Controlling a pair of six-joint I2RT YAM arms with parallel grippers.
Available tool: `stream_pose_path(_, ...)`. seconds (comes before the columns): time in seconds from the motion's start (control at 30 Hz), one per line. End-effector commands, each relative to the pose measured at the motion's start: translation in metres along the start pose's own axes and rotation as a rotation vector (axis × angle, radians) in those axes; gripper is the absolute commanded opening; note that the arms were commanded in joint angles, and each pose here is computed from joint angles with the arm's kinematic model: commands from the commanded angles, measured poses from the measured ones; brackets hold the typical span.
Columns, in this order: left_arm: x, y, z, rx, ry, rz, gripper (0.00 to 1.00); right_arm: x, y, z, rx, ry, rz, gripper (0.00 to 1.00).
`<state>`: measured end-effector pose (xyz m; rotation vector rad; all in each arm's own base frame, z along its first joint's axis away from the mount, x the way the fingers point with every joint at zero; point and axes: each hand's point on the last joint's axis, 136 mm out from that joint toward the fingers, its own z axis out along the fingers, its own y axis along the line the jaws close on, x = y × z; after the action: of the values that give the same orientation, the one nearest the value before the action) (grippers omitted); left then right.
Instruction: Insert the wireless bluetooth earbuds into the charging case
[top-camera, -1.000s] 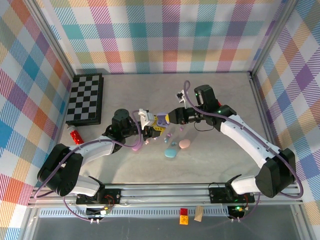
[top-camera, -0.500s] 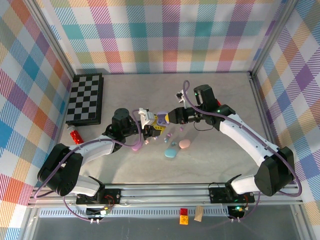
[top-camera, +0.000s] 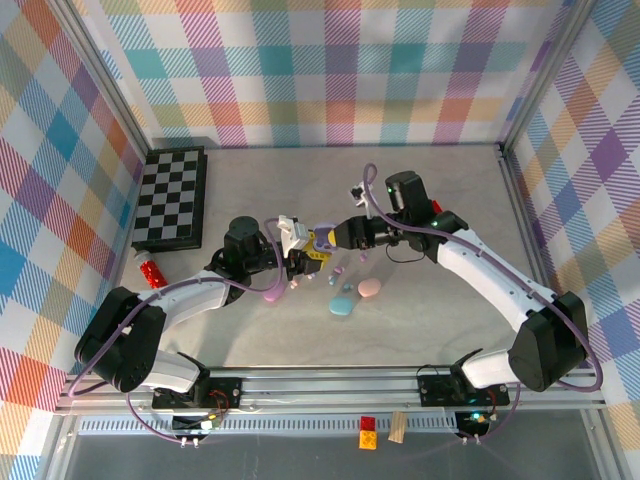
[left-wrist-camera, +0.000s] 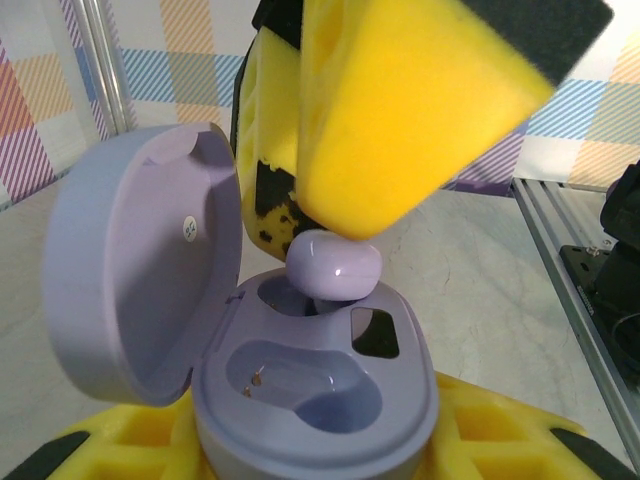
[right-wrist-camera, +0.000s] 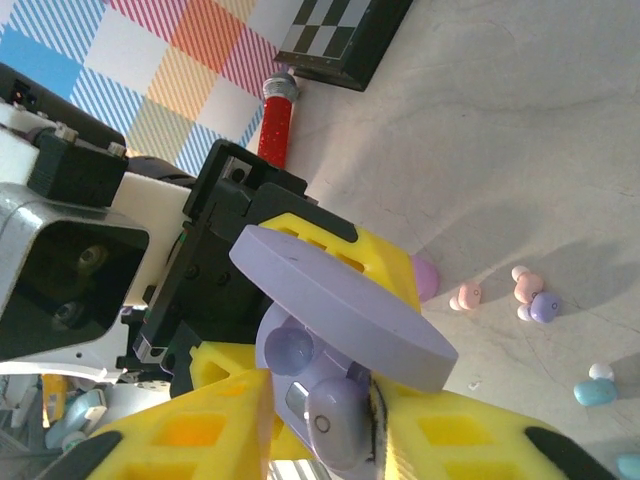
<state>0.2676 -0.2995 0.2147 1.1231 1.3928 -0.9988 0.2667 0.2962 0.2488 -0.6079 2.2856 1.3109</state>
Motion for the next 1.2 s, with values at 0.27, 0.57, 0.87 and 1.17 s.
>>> stream_pose_path(0.27,-0.02,-0.009,0.003,0.053,-0.057,0.067,0.37,-0.008,0.016,-0.02,0.022,-0.07,-0.135,0.53)
stream_pose_path(0.57,-0.024,0.007,-0.006,-0.005,-0.09,0.063,0.37,-0.017,0.025,-0.059,0.113,-0.259,-0.211,0.67)
stream_pose_path(0.87,-0.028,0.046,-0.036,-0.122,-0.174,0.02,0.37,-0.002,-0.038,-0.06,0.316,-0.365,0.015,0.68)
stream_pose_path(1.17,-0.035,0.08,-0.085,-0.256,-0.257,-0.001,0.37,0.028,-0.076,0.028,0.16,-0.116,0.308,0.64)
